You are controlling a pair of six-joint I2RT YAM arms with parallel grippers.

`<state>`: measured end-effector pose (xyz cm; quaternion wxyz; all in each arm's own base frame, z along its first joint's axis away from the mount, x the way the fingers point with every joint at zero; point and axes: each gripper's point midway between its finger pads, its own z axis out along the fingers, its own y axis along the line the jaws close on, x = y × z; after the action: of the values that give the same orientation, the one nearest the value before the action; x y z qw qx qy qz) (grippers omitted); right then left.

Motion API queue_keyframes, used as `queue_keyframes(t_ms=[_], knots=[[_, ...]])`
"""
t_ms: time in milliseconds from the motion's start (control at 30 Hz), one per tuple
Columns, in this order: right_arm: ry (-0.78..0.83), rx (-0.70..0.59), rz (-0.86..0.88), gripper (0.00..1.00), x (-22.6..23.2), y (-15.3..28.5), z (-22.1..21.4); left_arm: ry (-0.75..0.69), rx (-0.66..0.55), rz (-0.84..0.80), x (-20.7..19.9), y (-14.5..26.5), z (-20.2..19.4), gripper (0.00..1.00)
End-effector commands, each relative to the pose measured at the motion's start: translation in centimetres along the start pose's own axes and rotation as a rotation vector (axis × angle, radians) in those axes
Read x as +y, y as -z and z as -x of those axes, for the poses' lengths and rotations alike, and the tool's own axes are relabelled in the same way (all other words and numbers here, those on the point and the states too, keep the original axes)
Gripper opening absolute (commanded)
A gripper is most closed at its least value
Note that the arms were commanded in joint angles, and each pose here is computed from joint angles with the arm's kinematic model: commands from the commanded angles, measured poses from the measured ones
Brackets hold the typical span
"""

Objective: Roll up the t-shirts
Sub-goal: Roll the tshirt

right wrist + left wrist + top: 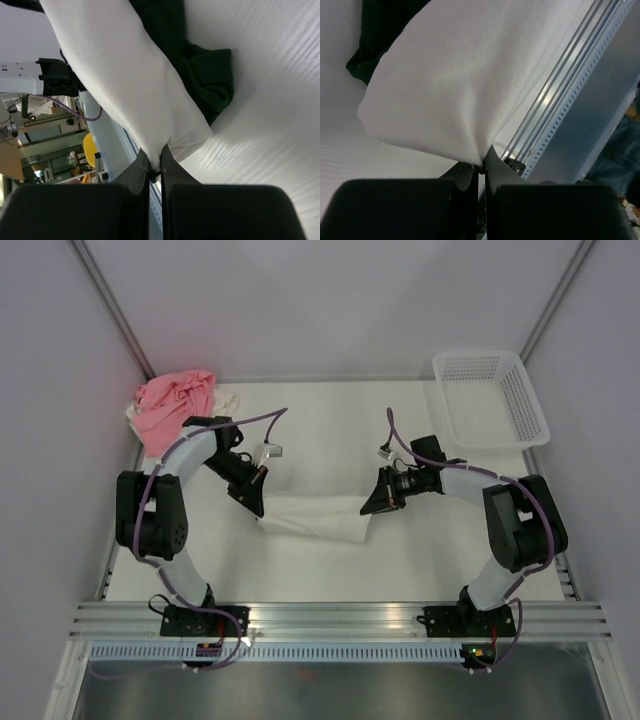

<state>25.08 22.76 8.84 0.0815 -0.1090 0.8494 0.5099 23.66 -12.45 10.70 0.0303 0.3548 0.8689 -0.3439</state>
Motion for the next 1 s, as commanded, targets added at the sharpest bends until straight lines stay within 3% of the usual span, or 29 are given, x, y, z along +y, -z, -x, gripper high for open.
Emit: queue_keyframes(t_ms=[0, 100, 133, 233, 333, 433, 633, 767, 967], knots=[[-0.117, 0.002, -0.074, 0.0, -3.5, -0.7, 0.7, 0.12, 0.139, 0.022, 2.2, -0.4, -3.2, 0.02], [-0.088, -0.027, -0.105, 0.1, -4.0, -0.9, 3.0, 0.161, 0.173, 0.059, 4.2, -0.9, -3.2, 0.02], [-0.073, -0.043, -0.133, 0.2, -4.3, -0.8, 3.7, 0.162, 0.163, 0.079, 5.0, -0.9, -2.7, 0.03], [-0.038, -0.08, -0.161, 0.36, -4.2, -0.5, 5.6, 0.206, 0.159, 0.086, 6.1, -1.0, -1.7, 0.12], [-0.015, -0.096, -0.192, 0.44, -4.1, 0.1, 6.5, 0.231, 0.144, 0.069, 6.5, -1.3, -0.8, 0.2], [0.032, -0.126, -0.258, 0.45, -4.0, 1.7, 8.1, 0.248, 0.153, 0.066, 6.6, -1.5, -0.9, 0.21], [0.271, -0.275, -0.329, 0.52, 0.3, 3.9, 14.0, 0.243, 0.138, 0.074, 6.7, -1.2, -0.4, 0.23], [0.456, -0.161, -0.249, 0.61, 4.0, -2.0, 14.6, 0.241, 0.109, 0.089, 6.8, -0.7, 0.7, 0.27], [0.51, -0.008, -0.129, 0.63, 4.2, -10.1, 12.6, 0.243, 0.097, 0.112, 7.0, -0.3, 1.1, 0.3]])
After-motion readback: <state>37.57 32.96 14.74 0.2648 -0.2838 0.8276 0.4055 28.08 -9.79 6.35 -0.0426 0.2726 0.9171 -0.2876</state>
